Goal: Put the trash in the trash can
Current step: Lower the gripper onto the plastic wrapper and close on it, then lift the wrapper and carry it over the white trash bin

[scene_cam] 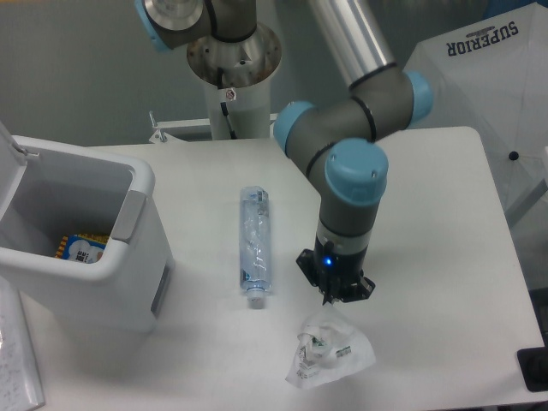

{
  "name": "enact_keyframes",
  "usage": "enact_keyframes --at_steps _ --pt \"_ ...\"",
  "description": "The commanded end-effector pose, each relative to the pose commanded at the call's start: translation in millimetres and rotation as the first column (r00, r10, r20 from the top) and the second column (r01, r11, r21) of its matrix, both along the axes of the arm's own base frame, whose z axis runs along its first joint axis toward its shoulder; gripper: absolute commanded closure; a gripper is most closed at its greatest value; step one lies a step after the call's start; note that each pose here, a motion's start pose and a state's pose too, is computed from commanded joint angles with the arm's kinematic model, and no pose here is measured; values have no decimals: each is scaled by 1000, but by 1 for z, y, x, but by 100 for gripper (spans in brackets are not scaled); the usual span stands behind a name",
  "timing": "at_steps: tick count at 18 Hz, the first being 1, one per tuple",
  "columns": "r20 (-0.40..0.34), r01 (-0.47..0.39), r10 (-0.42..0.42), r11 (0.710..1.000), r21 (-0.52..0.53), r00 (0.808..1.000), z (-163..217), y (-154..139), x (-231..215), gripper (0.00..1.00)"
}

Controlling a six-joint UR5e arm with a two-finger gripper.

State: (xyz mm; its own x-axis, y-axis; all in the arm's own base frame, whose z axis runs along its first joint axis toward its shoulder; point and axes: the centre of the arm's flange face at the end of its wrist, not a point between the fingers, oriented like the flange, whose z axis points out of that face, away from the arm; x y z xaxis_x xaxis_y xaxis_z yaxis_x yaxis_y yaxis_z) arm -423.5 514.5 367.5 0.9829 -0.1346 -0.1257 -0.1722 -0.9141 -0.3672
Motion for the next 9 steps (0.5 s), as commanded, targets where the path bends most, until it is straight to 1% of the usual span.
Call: enact_keyframes --at_steps 3,5,9 --pt "-4 21 -21 995 102 1000 50 -5 20 100" --pt "5 10 -11 987 161 1000 79 -10 34 100" --pt "16 15 -20 966 256 1000 120 -16 57 100"
